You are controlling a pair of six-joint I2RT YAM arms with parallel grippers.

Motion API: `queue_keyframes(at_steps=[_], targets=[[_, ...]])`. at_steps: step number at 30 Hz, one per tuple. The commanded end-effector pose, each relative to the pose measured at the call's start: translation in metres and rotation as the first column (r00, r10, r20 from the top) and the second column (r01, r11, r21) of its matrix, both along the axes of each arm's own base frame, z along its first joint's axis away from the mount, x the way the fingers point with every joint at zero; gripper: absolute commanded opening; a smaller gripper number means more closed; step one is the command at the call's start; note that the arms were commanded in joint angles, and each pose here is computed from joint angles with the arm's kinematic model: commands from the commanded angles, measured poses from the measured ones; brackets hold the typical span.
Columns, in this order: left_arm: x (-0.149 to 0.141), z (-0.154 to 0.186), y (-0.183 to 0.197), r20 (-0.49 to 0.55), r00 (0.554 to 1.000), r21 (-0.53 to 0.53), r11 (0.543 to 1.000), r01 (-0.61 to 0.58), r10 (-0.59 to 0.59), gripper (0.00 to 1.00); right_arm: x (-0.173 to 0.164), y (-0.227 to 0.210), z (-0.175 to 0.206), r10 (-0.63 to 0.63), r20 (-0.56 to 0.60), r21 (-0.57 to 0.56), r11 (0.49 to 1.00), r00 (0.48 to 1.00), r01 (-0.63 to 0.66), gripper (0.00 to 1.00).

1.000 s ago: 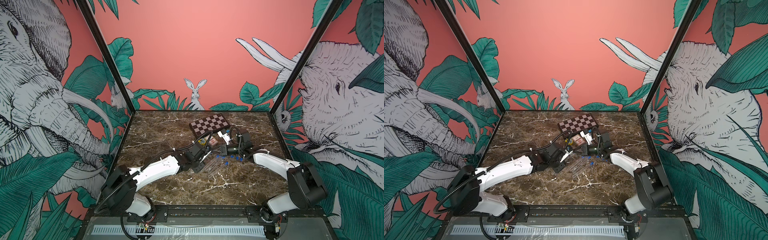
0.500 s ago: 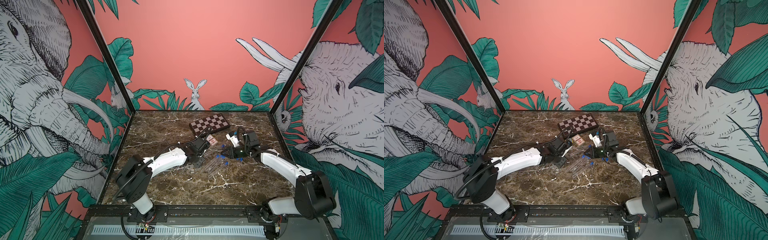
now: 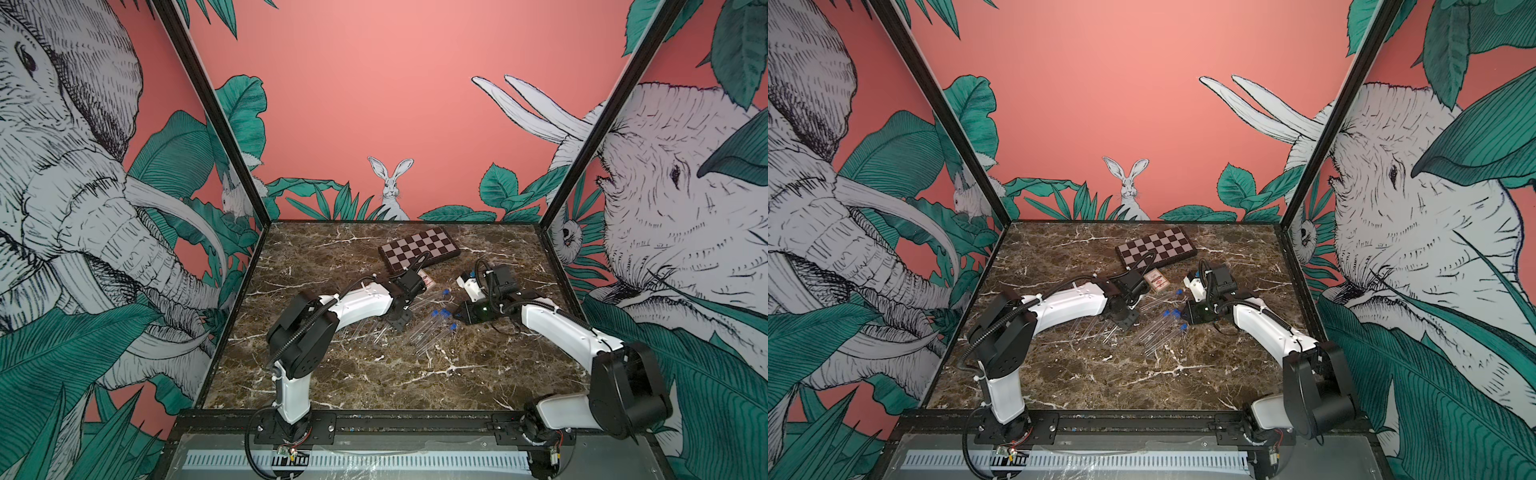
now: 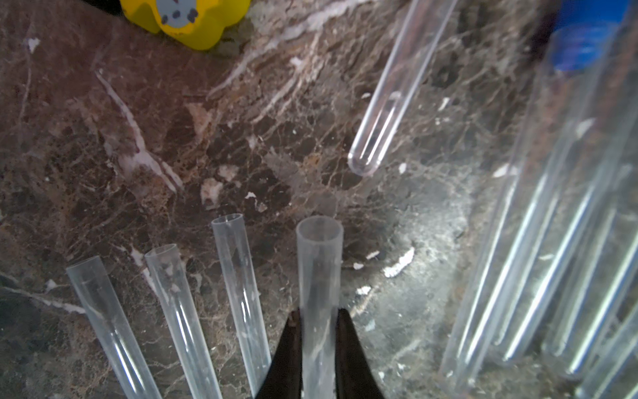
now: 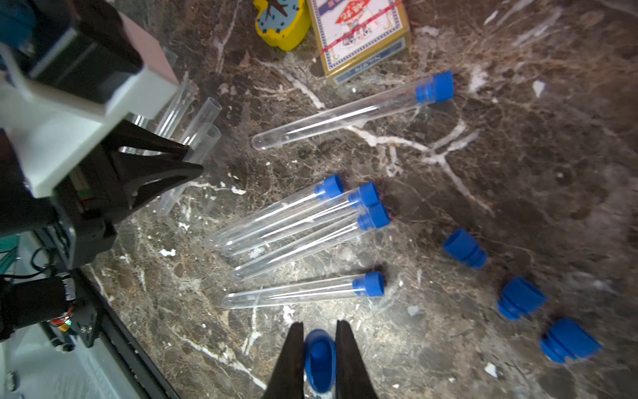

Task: Remove stoppers from test tubes
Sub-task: Place the test tube at the center of the board.

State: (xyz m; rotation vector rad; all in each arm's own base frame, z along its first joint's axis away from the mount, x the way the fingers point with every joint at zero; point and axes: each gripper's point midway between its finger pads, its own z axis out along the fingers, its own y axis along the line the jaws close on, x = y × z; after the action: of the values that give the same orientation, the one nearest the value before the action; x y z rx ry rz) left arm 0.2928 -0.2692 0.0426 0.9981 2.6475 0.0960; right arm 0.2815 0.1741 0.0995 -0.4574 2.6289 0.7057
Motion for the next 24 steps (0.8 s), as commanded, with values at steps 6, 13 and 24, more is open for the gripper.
queue_keyframes(at_steps=[6,13,24], targets=[[0.001,-0.013,0.006,-0.026,0.999,0.031,0.999,-0.045,0.045,0.13,0.014,-0.026,-0.006,-0.050,0.036,-0.159,0.986,0.998,0.055,0.00],[0.000,-0.016,0.005,-0.034,0.998,0.026,0.999,-0.045,0.045,0.21,0.013,-0.039,-0.025,-0.070,-0.002,-0.249,0.966,0.998,0.067,0.00],[-0.002,-0.005,0.005,-0.023,0.999,0.000,0.999,-0.047,0.047,0.39,0.016,-0.047,-0.050,-0.078,-0.064,-0.325,0.944,0.995,0.053,0.02]])
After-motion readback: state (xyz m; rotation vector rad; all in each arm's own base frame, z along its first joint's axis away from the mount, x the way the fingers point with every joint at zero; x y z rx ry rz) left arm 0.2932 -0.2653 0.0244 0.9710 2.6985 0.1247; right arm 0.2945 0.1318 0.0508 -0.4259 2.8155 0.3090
